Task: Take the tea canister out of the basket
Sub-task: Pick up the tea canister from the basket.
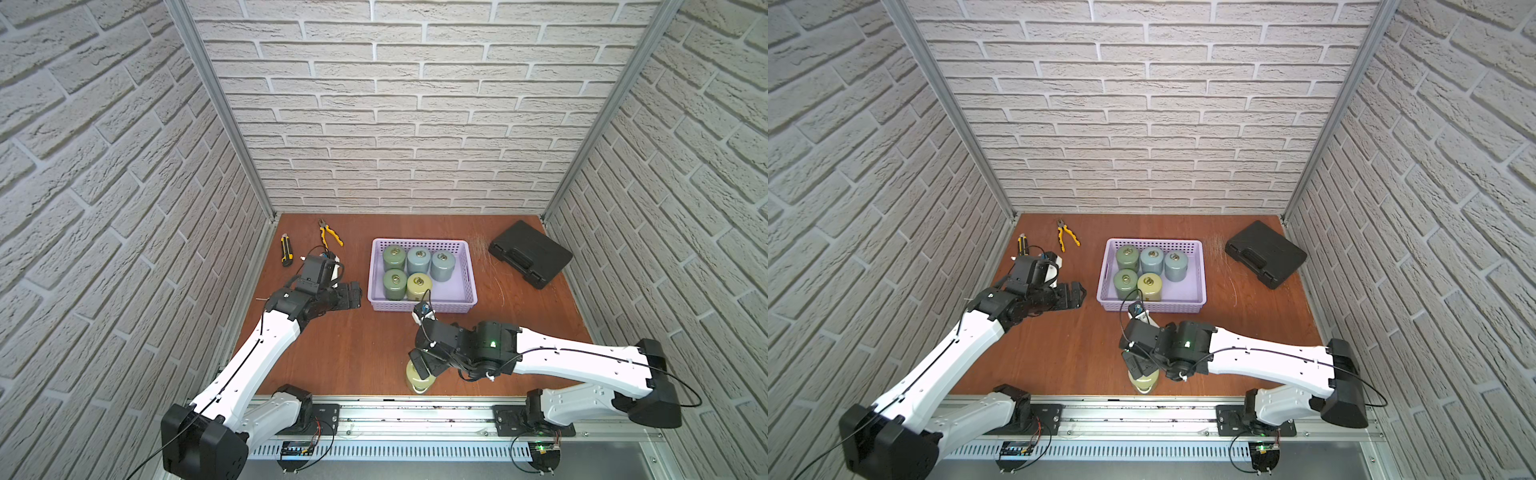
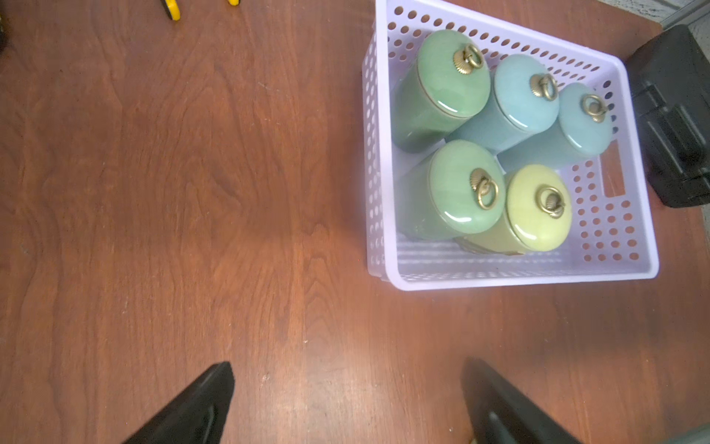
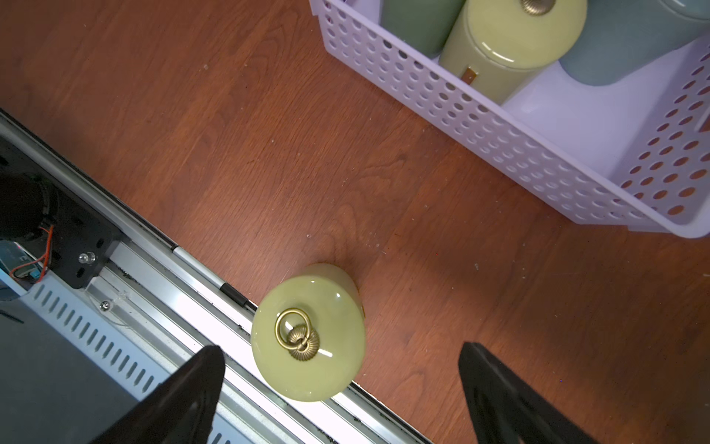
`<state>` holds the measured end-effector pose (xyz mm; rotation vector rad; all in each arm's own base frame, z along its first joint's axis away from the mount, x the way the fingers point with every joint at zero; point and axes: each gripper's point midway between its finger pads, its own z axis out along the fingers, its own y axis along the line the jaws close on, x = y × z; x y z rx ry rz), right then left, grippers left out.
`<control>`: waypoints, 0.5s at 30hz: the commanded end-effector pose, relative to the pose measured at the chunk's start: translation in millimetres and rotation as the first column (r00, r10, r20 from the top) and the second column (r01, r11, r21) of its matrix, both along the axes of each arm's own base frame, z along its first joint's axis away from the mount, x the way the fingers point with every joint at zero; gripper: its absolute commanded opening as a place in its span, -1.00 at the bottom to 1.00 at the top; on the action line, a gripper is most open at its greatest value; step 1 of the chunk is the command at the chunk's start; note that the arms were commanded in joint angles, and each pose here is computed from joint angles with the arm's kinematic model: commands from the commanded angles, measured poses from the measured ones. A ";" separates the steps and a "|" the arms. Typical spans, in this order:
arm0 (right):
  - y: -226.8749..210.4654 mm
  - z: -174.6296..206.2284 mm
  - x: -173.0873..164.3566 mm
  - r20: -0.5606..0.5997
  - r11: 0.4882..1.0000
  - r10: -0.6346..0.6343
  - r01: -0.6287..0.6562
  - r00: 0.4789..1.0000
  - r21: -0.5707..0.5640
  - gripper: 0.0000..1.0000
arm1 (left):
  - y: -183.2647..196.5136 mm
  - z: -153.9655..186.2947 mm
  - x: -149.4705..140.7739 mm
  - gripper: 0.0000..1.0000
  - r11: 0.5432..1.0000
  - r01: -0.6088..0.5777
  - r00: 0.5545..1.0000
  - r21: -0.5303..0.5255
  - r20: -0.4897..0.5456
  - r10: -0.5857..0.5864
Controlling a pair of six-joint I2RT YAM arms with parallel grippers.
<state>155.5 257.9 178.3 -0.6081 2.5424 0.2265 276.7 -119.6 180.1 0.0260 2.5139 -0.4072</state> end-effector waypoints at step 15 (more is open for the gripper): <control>-88.6 11.0 13.3 0.066 0.941 -0.289 0.271 0.955 0.205 1.00 | -68.6 5.8 39.3 0.96 0.932 0.343 0.939 0.115 -0.048 -0.339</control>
